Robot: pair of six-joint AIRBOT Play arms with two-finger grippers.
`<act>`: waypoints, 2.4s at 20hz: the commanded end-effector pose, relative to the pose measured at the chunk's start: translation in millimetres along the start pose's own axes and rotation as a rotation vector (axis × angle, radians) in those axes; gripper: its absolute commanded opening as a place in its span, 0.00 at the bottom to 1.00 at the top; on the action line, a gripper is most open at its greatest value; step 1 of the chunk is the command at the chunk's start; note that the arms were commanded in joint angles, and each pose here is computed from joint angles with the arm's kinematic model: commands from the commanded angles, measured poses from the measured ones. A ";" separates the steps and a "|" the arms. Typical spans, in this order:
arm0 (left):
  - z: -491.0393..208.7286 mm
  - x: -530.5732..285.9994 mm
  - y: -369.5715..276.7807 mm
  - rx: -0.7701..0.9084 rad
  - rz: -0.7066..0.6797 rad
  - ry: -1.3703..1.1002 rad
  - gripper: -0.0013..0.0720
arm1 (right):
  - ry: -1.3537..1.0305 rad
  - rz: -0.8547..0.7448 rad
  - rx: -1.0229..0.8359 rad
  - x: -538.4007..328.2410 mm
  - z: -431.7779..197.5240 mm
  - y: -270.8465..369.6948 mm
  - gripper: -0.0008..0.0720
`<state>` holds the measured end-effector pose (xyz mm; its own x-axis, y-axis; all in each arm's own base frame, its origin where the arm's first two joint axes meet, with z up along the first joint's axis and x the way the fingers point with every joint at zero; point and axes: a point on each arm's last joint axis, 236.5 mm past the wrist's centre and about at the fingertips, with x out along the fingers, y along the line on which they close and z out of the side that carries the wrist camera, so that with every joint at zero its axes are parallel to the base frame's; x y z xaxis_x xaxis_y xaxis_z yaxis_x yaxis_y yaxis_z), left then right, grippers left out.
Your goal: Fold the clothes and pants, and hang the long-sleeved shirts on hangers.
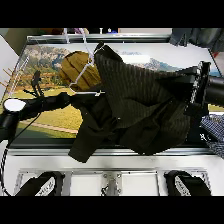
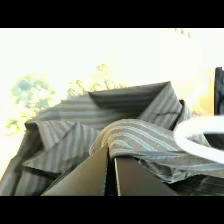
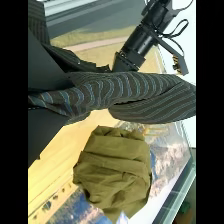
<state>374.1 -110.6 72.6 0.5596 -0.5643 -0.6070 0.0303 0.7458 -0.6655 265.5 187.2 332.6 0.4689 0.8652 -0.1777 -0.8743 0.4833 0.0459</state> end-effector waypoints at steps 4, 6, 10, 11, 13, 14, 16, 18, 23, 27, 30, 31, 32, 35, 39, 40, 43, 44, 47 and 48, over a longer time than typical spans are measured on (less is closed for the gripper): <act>-2.6 12.2 -8.4 0.027 -0.021 0.124 0.04 | 0.000 -0.007 -0.003 -0.5 0.4 -0.8 0.03; -7.9 28.8 -16.6 0.051 -0.038 0.174 0.04 | -0.008 -0.011 -0.001 -0.5 2.2 -1.7 0.03; 8.5 40.3 -19.7 0.060 -0.045 0.178 0.04 | 0.033 -0.012 -0.010 -0.8 -7.4 -1.9 0.03; 19.3 35.9 -21.3 0.067 -0.047 0.160 0.04 | 0.059 -0.012 -0.009 -1.0 -13.6 -2.1 0.03; 43.4 23.1 -23.8 0.082 -0.046 0.105 0.04 | 0.087 -0.004 0.000 -1.4 -20.1 -0.1 0.03; 53.7 16.7 -22.8 0.088 -0.040 0.082 0.04 | 0.092 -0.008 -0.002 -1.6 -21.2 -0.8 0.03; 62.1 6.0 -18.1 0.110 -0.017 0.077 0.04 | 0.124 -0.030 -0.012 -2.7 -28.7 -6.0 0.03; 65.6 -4.9 -13.7 0.138 0.009 0.092 0.04 | 0.185 -0.075 -0.020 -6.1 -42.4 -15.5 0.03; 97.4 -46.9 -42.8 0.204 -0.007 0.047 0.04 | 0.218 -0.100 -0.023 -8.5 -49.5 -20.3 0.03; 102.7 -80.8 -109.2 0.360 -0.069 -0.003 0.04 | 0.146 -0.047 -0.003 -3.3 -33.2 -8.0 0.03; 89.1 -107.0 -149.3 0.462 -0.089 -0.055 0.04 | 0.114 -0.067 0.001 -2.2 -25.7 -12.3 0.03; 83.5 -114.1 -150.2 0.480 -0.063 -0.066 0.04 | 0.097 -0.089 0.024 -2.2 -21.8 -17.0 0.03; 76.5 -120.1 -148.4 0.480 -0.033 -0.079 0.04 | 0.072 -0.114 0.047 -2.2 -16.3 -22.8 0.03; 49.6 -129.7 -142.4 0.463 0.013 -0.099 0.04 | -0.025 -0.183 0.064 -4.1 5.7 -39.8 0.03; 9.9 -131.2 -170.0 0.438 -0.085 -0.155 0.04 | -0.063 -0.228 0.064 -6.5 13.9 -50.5 0.03; 0.6 -130.7 -182.1 0.440 -0.125 -0.172 0.04 | -0.076 -0.235 0.065 -7.0 16.7 -52.2 0.03; -39.3 -121.3 -216.2 0.435 -0.258 -0.155 0.04 | -0.111 -0.249 0.062 -5.0 25.4 -53.9 0.03; -54.2 -115.4 -225.1 0.431 -0.297 -0.133 0.04 | -0.121 -0.245 0.058 -2.4 28.2 -51.8 0.03; -95.3 -85.7 -240.5 0.446 -0.360 -0.038 0.04 | -0.159 -0.238 0.051 4.5 38.7 -45.9 0.03; -105.9 -72.9 -240.1 0.450 -0.356 0.003 0.04 | -0.168 -0.238 0.049 5.5 41.0 -45.2 0.03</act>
<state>252.2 -252.9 249.0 0.5108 -0.7696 -0.3831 0.5473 0.6348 -0.5455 309.4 172.3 359.6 0.6632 0.7454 -0.0679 -0.7419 0.6666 0.0716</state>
